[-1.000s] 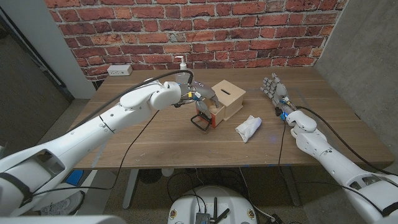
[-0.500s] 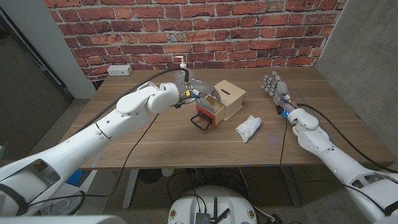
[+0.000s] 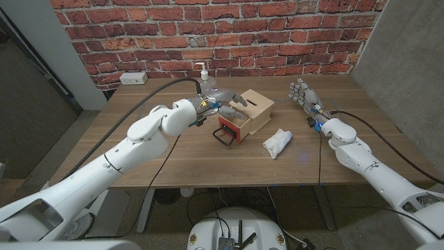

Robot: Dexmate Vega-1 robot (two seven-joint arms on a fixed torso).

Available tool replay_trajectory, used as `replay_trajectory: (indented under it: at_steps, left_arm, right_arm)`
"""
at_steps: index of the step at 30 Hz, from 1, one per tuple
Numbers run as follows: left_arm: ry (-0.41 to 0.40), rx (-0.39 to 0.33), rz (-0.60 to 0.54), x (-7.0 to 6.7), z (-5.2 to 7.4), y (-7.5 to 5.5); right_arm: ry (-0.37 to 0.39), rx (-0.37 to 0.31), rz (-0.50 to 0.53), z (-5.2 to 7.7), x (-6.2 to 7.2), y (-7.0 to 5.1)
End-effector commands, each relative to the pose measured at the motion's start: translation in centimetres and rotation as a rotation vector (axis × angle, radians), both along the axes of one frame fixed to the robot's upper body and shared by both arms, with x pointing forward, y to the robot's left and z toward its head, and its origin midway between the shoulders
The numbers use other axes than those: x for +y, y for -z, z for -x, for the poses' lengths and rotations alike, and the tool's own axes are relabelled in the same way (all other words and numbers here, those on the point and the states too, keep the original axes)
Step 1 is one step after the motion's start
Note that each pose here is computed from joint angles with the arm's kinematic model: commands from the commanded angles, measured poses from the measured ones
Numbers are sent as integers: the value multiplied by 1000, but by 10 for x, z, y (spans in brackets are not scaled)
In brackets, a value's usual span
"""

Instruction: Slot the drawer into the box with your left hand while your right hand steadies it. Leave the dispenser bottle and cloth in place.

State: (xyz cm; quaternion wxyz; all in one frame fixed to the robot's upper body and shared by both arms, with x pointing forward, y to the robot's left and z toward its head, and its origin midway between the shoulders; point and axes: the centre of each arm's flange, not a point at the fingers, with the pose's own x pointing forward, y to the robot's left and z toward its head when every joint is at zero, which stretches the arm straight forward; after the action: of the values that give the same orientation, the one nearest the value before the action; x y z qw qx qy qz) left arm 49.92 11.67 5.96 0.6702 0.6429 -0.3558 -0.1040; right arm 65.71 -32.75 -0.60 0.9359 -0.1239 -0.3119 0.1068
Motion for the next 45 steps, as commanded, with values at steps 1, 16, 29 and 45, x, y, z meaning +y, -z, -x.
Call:
replay_trajectory:
  at_steps: [1, 16, 29, 45]
  left_arm:
    - [-18, 55, 163, 9, 5, 12]
    - [-37, 80, 238, 14, 9, 21]
    - [-80, 38, 107, 13, 18, 25]
    - [-85, -44, 192, 25, 28, 42]
  right_arm:
    - [63, -69, 179, 11, 16, -6]
    - [191, -194, 393, 23, 31, -19]
    - [305, -275, 594, 35, 46, -23]
    - [385, -366, 810, 48, 65, -28]
